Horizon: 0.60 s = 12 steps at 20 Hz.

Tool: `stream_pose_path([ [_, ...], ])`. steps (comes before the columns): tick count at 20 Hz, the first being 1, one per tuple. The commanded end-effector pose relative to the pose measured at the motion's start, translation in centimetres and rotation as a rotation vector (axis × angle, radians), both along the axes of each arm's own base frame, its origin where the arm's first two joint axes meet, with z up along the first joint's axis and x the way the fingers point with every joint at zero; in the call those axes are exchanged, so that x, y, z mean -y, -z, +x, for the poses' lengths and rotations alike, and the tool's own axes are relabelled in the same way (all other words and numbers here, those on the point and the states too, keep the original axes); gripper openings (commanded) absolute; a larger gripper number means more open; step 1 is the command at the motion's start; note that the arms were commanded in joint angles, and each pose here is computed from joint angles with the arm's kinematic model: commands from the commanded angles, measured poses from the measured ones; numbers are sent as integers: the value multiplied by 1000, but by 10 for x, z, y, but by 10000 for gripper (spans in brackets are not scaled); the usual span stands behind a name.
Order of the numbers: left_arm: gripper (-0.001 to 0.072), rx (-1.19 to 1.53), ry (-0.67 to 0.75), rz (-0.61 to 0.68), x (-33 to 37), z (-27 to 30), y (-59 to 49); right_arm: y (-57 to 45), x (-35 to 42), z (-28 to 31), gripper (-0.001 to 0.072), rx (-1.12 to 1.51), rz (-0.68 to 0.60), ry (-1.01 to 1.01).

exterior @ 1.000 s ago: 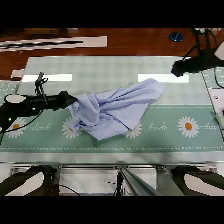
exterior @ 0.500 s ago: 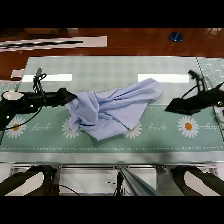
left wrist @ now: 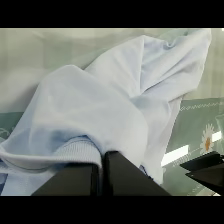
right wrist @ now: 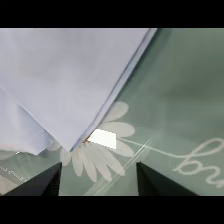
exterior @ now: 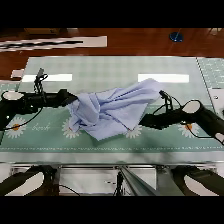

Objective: Fold the shirts.

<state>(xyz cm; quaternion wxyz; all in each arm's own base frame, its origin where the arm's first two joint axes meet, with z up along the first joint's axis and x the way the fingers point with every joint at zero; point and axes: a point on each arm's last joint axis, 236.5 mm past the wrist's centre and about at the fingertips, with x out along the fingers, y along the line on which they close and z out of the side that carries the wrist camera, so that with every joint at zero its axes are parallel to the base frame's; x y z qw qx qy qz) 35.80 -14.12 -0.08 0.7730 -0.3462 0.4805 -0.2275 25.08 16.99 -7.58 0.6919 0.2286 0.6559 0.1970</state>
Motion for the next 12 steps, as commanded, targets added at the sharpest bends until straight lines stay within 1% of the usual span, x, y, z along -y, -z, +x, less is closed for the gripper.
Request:
stream_pose_path([
  [1, 68, -1, 4, -2, 0, -1, 0, 16, -34, -3, 543, -21, 27, 11],
  [7, 67, -4, 10, -5, 1, -2, -1, 36, -69, 8, 534, -22, 62, 95],
  [8, 67, -4, 10, -5, 1, -2, -1, 38, -71, 10, 512, -38, 78, 127],
  [9, 67, -4, 9, -6, 1, -2, -1, 40, -72, 13, 432, -47, 87, 153],
  [10, 66, -4, 9, -5, 1, -2, -1, 41, -72, 17, 275, -45, 89, 173],
  [11, 57, -4, 9, -5, 1, -2, -1, 41, -71, 22, 52, -30, 86, 185],
  [12, 50, -3, 9, -5, 1, -2, -1, 37, -71, 26, 27, -11, 90, 180],
])
